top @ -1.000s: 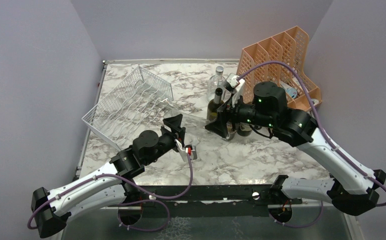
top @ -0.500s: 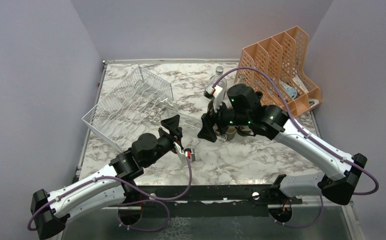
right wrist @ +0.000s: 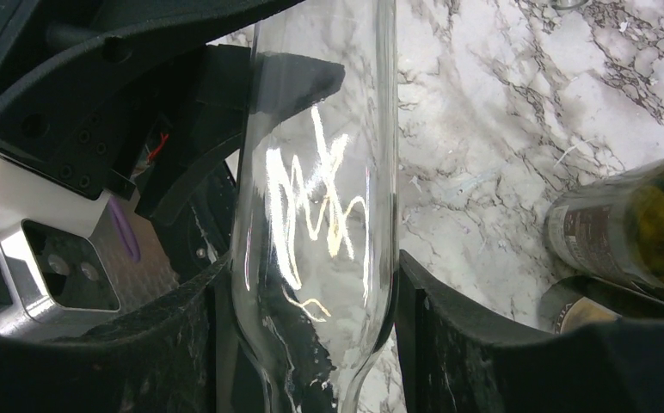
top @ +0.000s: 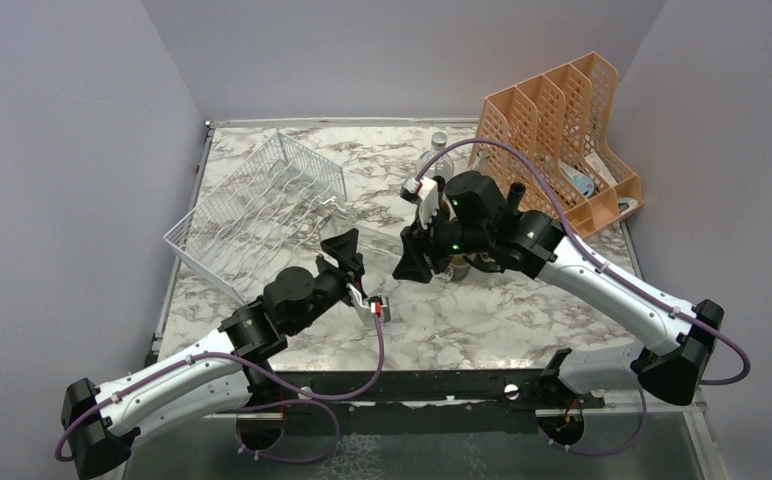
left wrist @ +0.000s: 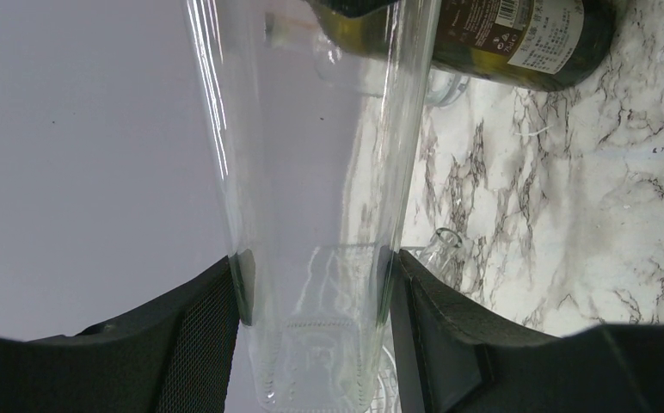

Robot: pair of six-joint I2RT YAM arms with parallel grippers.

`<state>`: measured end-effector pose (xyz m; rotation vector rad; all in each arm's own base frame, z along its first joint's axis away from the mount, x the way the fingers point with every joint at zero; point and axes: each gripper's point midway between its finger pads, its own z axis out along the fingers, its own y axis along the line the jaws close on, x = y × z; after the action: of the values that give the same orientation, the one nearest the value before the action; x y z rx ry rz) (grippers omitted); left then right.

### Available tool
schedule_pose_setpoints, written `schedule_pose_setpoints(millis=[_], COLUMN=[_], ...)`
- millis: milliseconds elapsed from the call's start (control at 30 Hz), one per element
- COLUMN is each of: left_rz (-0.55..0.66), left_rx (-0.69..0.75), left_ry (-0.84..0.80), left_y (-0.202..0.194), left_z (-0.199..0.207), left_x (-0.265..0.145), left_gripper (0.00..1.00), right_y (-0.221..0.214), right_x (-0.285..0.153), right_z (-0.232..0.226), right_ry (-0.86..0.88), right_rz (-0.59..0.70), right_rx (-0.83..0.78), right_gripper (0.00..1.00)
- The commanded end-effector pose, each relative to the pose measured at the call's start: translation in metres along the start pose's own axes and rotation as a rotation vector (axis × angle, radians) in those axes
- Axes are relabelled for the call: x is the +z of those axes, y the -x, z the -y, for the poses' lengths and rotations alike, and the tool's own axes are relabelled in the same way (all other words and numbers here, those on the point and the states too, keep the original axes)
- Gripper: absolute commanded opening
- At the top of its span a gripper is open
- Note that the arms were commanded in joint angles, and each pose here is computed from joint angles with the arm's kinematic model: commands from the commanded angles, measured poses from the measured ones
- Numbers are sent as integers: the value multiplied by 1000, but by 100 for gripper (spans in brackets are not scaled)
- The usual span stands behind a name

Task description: Put the wine bottle on the wine rack

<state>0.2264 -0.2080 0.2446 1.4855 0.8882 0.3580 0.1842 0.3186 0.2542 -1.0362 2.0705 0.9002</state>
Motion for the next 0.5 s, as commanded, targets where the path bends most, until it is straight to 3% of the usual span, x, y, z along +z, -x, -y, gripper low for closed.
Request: schedule_pose_setpoints(millis=[0,100,133,233,333,467], left_rz=[25,24,26,32,42,52], left_rx=[-29,-34,-36,-44,-47,-60], left_ry=[138,148,153,170,172,137], left_y=[7,7,7,6,6,8], left_z=[-35,-35,-36,-35,-31,-25], left_x=[-5,-6,-7,-9,-9,-9], left_gripper=[0,3,12,65,98,99], right_y=[9,18,21,32,43,51], right_x=[4,0,-2,-8,-14,-18], right_z=[-2,3,5,10,13,19], right_ry=[-4,-38,-55,-96,-124,-164], right_rz=[30,63,75,128,179,217], right_rx=[18,15,15,11,2,-5], right_gripper=[21,6,3,1,1,1])
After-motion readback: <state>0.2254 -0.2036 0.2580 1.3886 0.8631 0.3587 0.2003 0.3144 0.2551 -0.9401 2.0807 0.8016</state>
